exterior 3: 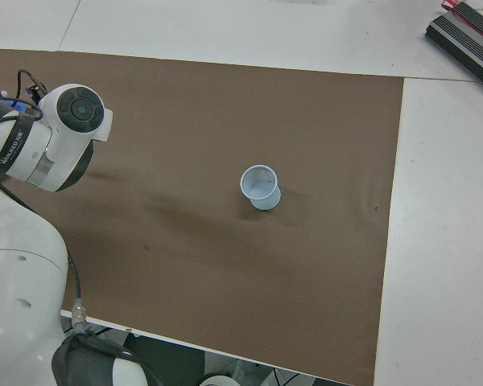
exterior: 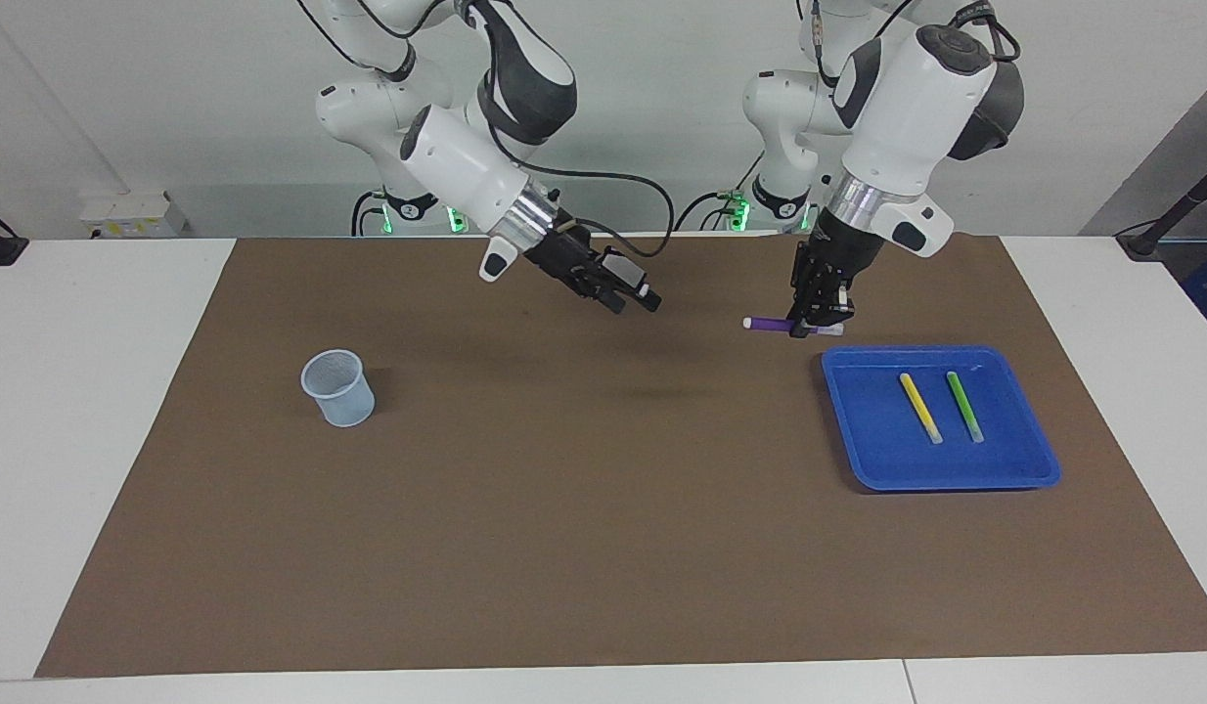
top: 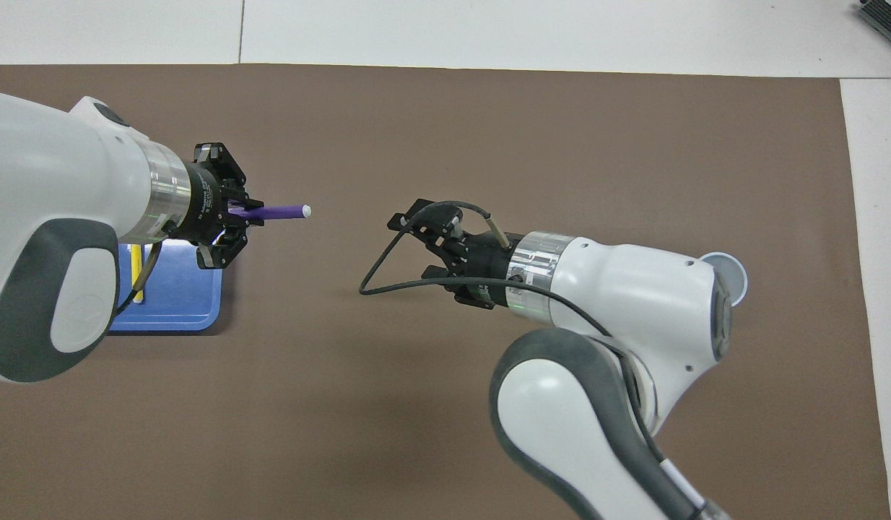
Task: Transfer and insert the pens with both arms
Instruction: 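Lift the purple pen with the left gripper toward the approaching right gripper, then close the right gripper on the purple pen's free end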
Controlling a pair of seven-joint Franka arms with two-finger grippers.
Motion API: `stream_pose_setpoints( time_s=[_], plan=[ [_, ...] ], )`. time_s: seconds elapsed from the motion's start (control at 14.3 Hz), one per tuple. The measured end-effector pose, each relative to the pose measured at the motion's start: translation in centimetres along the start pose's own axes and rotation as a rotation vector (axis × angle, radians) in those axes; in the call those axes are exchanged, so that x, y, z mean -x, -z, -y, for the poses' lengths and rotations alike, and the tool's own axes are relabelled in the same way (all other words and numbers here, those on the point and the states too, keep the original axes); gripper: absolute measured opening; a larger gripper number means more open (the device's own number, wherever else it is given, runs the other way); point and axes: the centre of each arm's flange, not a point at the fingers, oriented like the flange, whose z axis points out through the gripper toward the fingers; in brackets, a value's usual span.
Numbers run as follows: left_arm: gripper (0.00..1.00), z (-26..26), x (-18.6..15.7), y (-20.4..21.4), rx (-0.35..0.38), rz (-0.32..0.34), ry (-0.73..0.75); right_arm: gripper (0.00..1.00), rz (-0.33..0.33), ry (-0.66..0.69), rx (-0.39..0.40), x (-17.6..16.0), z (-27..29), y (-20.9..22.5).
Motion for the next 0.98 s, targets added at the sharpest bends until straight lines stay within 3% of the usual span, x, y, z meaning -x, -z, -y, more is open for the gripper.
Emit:
stream_pose_setpoints(
  time_s=[0.14,0.63,0.98],
  plan=[
    [0.18,0.4,0.6,-0.1,-0.009,-0.001,-0.002,1.00,-0.006,-0.011,-0.007,1.9,0.1,-1.1],
    [0.18,1.7,1.6,-0.1,-0.025,-0.003,-0.002,1.00,0.009,-0.029,-0.040,3.3,2.3,-2.0],
    [0.18,2.3,1.8,0.0,-0.046,-0.008,0.001,1.00,-0.034,-0.010,-0.088,5.0,3.4,-4.8]
  ],
)
